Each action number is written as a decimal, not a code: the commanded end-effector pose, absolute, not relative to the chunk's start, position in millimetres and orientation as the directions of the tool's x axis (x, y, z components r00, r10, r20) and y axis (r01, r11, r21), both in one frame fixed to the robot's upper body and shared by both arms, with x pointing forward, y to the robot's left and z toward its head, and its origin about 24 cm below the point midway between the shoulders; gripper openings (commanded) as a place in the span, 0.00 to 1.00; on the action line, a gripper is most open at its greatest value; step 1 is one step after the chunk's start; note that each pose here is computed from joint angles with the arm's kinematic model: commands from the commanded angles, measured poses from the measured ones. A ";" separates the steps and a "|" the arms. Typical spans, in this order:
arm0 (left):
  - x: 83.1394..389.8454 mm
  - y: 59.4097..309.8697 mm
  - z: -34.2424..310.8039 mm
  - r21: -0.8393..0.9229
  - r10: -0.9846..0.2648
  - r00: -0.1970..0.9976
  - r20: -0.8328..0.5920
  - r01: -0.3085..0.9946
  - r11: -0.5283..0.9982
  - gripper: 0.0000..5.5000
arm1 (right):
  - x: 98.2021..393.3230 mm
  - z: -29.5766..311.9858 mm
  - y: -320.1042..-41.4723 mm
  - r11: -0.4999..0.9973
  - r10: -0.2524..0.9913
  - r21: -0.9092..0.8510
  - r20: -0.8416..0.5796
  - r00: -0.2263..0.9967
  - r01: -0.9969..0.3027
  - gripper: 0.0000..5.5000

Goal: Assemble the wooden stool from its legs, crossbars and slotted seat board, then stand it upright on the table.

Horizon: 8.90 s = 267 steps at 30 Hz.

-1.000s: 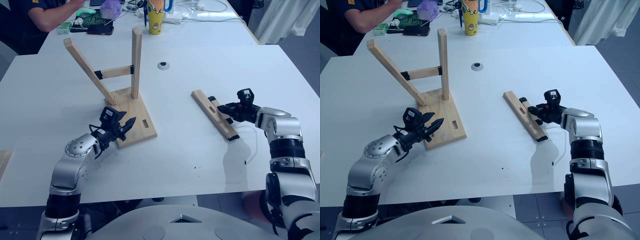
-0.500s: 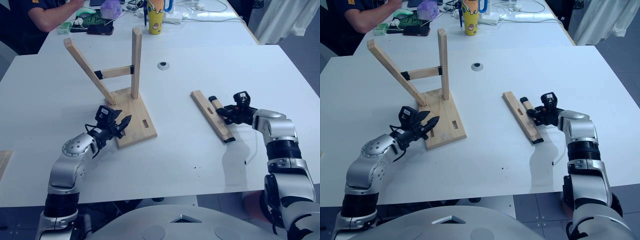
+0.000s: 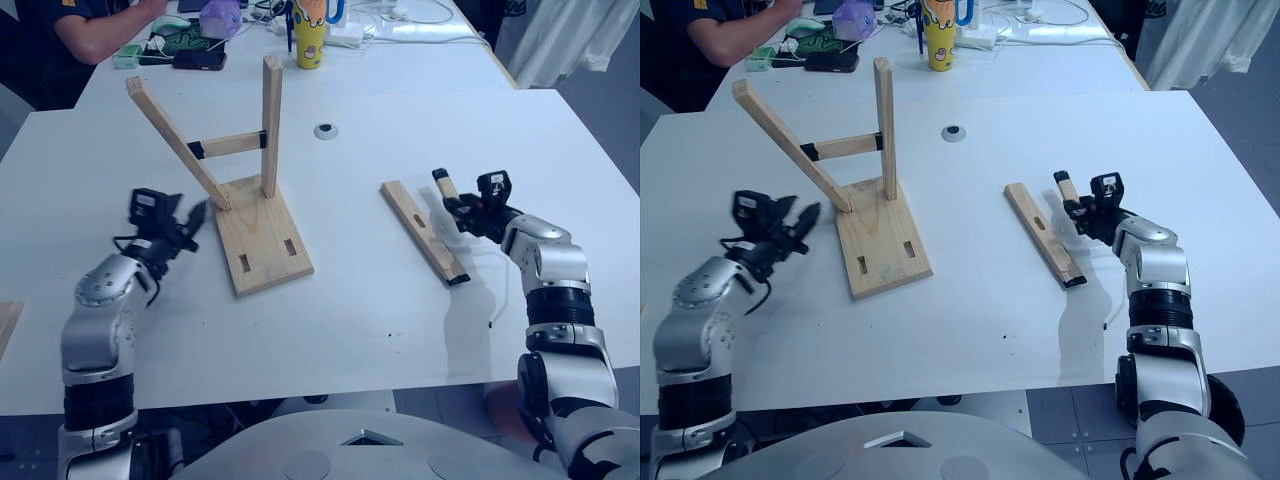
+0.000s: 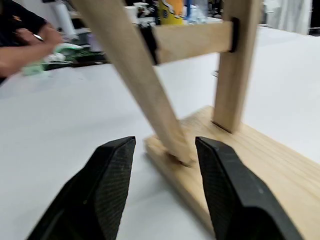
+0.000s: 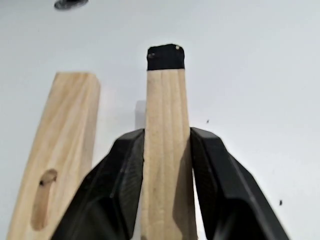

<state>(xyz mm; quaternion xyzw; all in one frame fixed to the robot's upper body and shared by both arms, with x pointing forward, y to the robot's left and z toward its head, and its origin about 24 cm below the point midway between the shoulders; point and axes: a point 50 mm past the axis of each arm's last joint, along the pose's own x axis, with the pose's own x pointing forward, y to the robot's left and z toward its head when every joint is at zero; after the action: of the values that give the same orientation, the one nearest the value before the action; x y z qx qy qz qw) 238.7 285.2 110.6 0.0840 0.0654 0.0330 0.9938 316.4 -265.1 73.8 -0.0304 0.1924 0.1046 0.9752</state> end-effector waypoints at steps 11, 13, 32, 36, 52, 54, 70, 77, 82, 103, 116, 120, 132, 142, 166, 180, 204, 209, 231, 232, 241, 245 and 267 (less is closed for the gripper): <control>118.7 420.6 22.0 0.303 0.897 0.226 -0.380 -0.885 0.352 0.41 | 301.8 85.3 -265.8 0.997 0.067 -0.009 -0.299 0.952 -0.073 0.24; 117.0 417.3 14.2 0.299 0.883 0.215 -0.417 -0.885 0.357 0.41 | 301.4 86.4 -266.1 0.997 0.065 -0.012 -0.296 0.953 -0.072 0.24; 248.9 225.2 -27.3 -0.245 0.157 0.711 -0.685 -0.428 0.870 0.41 | 323.7 102.4 -252.1 0.988 0.139 -0.021 -0.271 0.953 -0.150 0.24; 260.2 208.8 -18.8 -0.309 0.149 0.738 -0.658 -0.445 0.841 0.41 | 324.0 103.5 -249.8 0.987 0.153 -0.016 -0.259 0.954 -0.163 0.24; 282.6 203.9 148.2 -0.119 0.139 0.980 0.145 -0.122 0.985 0.41 | 318.5 168.5 -203.6 0.954 0.295 -0.018 0.226 0.928 -0.298 0.24; 282.6 174.0 169.7 -0.039 -0.061 0.969 0.240 0.073 0.997 0.41 | 308.8 185.3 -182.3 0.904 0.421 -0.068 0.317 0.850 -0.422 0.24; 253.1 92.3 182.1 -0.525 -0.616 0.738 0.275 0.652 0.547 0.55 | 279.7 187.0 -116.5 0.597 0.801 -0.307 0.274 0.532 -0.741 0.24; 257.5 100.4 193.1 -0.595 -0.568 0.754 0.331 0.634 0.495 0.67 | 275.6 182.5 -113.7 0.562 0.826 -0.322 0.251 0.504 -0.761 0.24; 258.9 105.4 199.1 -0.604 -0.555 0.752 0.356 0.638 0.477 0.56 | 272.0 181.3 -110.4 0.541 0.840 -0.323 0.245 0.483 -0.777 0.24; 264.2 112.6 204.8 -0.644 -0.514 0.769 0.379 0.618 0.451 0.08 | 275.9 180.3 -110.4 0.554 0.832 -0.327 0.241 0.499 -0.765 0.24; 278.6 136.4 176.7 -0.569 -0.403 0.888 0.224 0.455 0.686 0.08 | 289.3 195.2 -132.6 0.673 0.731 -0.208 0.334 0.596 -0.709 0.37; 266.3 160.0 182.6 -0.468 -0.358 0.905 0.232 0.426 0.774 0.08 | 315.0 178.2 -169.4 0.884 0.448 -0.010 0.309 0.839 -0.468 0.26; 232.6 257.2 177.0 -0.163 -0.235 0.971 0.048 0.240 0.957 0.08 | 273.7 86.1 -185.0 0.994 0.108 -0.008 0.134 0.985 -0.108 0.00; 221.3 281.5 146.7 0.008 -0.351 0.932 -0.094 0.353 0.935 0.08 | 268.3 80.7 -181.5 0.993 0.121 -0.020 0.128 0.984 -0.120 0.00; 214.4 278.8 106.4 -0.031 -0.310 0.950 -0.043 0.308 0.951 0.08 | 280.8 91.5 -180.8 0.981 0.193 -0.051 0.154 0.969 -0.187 0.00; 227.0 280.5 114.5 -0.038 -0.311 0.950 0.005 0.311 0.950 0.08 | 280.3 92.4 -181.5 0.982 0.186 -0.035 0.156 0.970 -0.183 0.00; 222.1 285.9 119.9 0.021 -0.341 0.940 -0.002 0.341 0.940 0.08 | 280.3 90.5 -179.2 0.980 0.197 -0.023 0.146 0.969 -0.196 0.00; 222.8 290.3 118.5 0.037 -0.348 0.937 -0.018 0.349 0.936 0.08 | 279.3 90.2 -179.5 0.980 0.199 -0.026 0.146 0.969 -0.198 0.00; 227.3 280.8 99.9 0.035 -0.406 0.912 -0.053 0.408 0.912 0.08 | 284.8 93.4 -181.5 0.979 0.204 -0.016 0.145 0.968 -0.204 0.00; 224.5 280.2 97.1 0.027 -0.403 0.913 -0.058 0.405 0.914 0.08 | 285.4 93.7 -181.9 0.979 0.203 -0.014 0.145 0.968 -0.204 0.00; 178.1 289.4 45.0 -0.009 -0.321 0.918 -0.232 0.328 0.945 0.08 | 286.4 94.5 -183.6 0.981 0.190 0.000 0.145 0.971 -0.192 0.00; 176.7 287.1 42.5 0.015 -0.331 0.911 -0.245 0.345 0.939 0.08 | 286.0 95.1 -184.4 0.982 0.188 0.002 0.146 0.971 -0.190 0.00; 219.4 273.5 133.8 0.127 -0.305 0.952 0.030 0.299 0.946 0.33 | 282.7 90.8 -182.4 0.983 0.179 0.010 0.139 0.974 -0.182 0.00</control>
<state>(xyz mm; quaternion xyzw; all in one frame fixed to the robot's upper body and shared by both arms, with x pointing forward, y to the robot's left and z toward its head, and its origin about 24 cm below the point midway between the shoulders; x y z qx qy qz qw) 217.1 275.3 117.4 0.0546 -0.0031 -0.1495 0.9873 283.9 -182.7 90.2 0.0097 -0.0674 0.0922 0.9934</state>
